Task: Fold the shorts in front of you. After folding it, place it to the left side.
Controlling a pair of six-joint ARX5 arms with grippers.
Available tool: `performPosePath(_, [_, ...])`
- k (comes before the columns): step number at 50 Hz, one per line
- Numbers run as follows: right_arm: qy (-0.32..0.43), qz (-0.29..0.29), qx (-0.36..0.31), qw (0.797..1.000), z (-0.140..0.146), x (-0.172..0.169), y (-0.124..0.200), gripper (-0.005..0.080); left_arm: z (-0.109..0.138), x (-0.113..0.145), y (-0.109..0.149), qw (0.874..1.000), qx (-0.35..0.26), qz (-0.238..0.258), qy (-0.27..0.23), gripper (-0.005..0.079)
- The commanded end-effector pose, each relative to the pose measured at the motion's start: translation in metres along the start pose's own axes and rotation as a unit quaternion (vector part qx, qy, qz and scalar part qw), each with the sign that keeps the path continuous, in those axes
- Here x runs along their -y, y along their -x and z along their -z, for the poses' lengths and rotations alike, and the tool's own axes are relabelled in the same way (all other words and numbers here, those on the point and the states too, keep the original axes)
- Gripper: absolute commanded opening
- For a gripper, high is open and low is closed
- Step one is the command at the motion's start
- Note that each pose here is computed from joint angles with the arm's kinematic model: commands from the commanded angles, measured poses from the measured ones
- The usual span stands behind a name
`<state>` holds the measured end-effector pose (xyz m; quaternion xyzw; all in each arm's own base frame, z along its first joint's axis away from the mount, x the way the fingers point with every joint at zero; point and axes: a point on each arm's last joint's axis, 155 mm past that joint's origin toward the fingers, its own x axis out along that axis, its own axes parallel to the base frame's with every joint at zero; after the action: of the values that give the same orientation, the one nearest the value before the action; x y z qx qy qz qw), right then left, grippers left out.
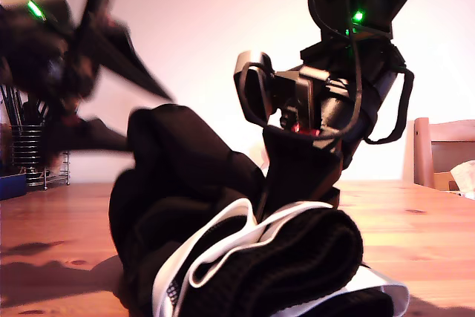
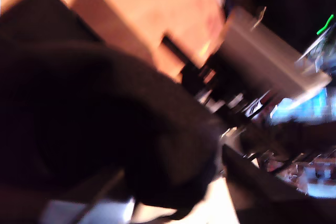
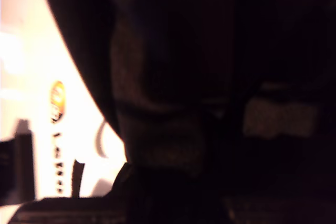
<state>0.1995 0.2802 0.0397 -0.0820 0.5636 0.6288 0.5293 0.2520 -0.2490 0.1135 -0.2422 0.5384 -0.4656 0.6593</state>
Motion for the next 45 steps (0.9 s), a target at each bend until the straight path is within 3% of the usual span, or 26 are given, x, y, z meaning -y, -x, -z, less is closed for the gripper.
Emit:
performPosePath(1, [-0.037,-0.018,-0.008,0.999,0.012,0.004,-0.007,-0.0012,-0.004,-0.002,0.001,0.999,0.009,-0.005,-0.052,0.0275])
performPosePath(3, [-0.049,-0.018,-0.008,0.999,0.013,0.005,-0.006,-0.0012,-0.005,-0.003,0.001,0.998,0.010,-0.006,-0.062,0.0246])
performPosePath(5, [-0.063,-0.018,-0.009,0.998,0.014,0.006,-0.004,-0.0012,-0.006,-0.009,0.001,0.994,0.012,-0.026,-0.107,0.0231])
performPosePath(11, [-0.074,-0.018,-0.016,0.997,0.019,0.006,-0.002,-0.0012,-0.011,-0.013,0.002,0.985,0.019,-0.040,-0.165,0.0231])
performPosePath(32, [-0.076,-0.006,-0.023,0.997,0.023,0.012,-0.002,-0.0012,-0.025,-0.002,0.005,0.975,0.040,-0.024,-0.217,0.0228])
performPosePath(45, [-0.070,0.001,-0.020,0.997,0.021,0.015,-0.002,-0.0013,-0.023,0.008,0.015,0.955,0.043,-0.041,-0.290,0.0038])
